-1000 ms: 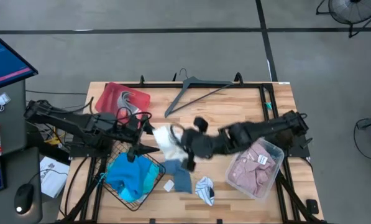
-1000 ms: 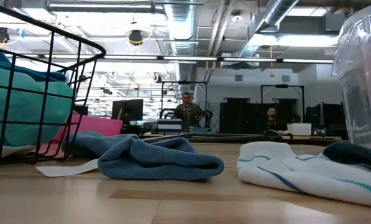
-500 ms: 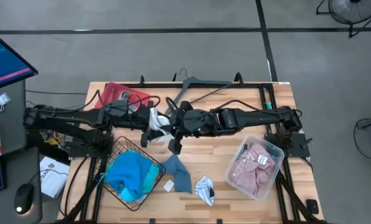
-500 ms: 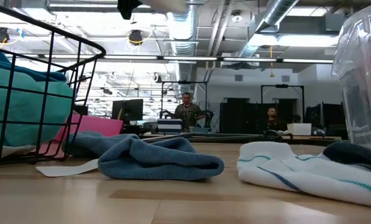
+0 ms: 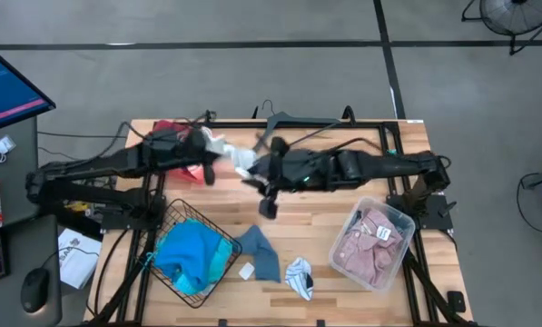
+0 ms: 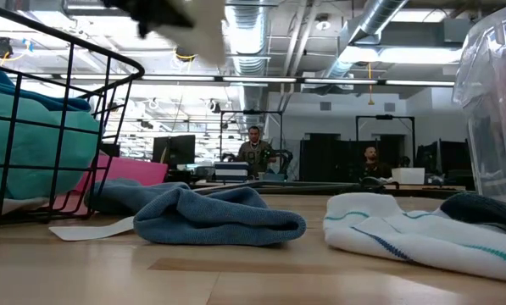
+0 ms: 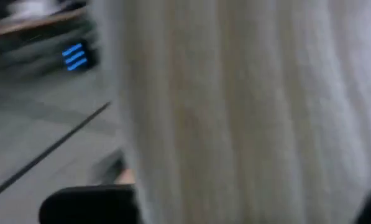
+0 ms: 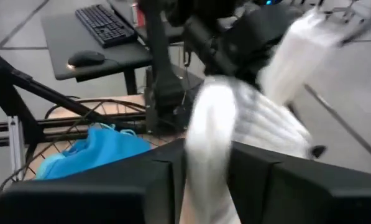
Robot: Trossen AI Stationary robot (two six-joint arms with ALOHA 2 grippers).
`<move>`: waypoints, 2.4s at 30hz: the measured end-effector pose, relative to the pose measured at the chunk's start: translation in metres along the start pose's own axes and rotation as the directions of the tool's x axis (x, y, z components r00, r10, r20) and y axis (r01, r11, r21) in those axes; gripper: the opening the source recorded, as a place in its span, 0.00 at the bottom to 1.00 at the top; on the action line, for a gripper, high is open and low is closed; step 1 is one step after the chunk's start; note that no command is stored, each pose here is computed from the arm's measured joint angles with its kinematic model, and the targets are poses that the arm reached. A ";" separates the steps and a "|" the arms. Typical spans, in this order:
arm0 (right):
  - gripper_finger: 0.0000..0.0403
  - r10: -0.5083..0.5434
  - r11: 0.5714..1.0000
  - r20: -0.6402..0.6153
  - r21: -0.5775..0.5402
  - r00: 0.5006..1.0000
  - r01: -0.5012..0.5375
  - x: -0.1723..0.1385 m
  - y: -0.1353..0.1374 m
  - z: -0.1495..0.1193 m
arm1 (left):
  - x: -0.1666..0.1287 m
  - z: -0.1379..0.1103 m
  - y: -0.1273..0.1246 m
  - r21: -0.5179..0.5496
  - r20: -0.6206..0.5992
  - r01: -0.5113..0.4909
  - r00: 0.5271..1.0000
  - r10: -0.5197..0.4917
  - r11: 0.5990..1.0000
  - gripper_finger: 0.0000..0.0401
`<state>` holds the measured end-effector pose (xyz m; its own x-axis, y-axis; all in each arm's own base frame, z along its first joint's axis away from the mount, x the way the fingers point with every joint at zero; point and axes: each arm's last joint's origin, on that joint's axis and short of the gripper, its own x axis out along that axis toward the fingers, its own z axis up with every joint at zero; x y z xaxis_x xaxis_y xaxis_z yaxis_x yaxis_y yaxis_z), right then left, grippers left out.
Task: Pick & Place Cloths
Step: Put the white sock into the red bin, then put the dark gray sock into the red bin
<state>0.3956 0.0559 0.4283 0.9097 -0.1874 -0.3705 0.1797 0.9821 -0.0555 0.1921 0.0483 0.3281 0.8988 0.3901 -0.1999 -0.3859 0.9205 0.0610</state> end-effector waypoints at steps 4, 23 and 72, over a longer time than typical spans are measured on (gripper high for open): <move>0.26 -0.015 1.000 0.003 -0.001 1.000 0.015 -0.020 -0.011 0.007 | -0.023 -0.013 0.030 0.056 -0.185 -0.327 0.925 0.332 0.943 0.00; 0.28 -0.039 0.999 -0.182 -0.013 0.982 0.037 -0.044 -0.022 -0.006 | -0.027 -0.081 0.112 0.088 -0.756 -0.671 0.436 0.488 0.736 0.04; 0.77 -0.002 0.981 -0.562 0.159 0.827 0.111 -0.061 0.040 -0.075 | -0.037 0.019 0.047 -0.376 -0.239 0.299 0.883 -0.403 0.877 0.71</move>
<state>0.3190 0.1084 0.3793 0.5415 -0.1482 -0.8276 0.3363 0.9403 0.0517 0.1444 0.0773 0.3565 0.8997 -0.0319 -0.4354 -0.1483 0.9157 -0.3735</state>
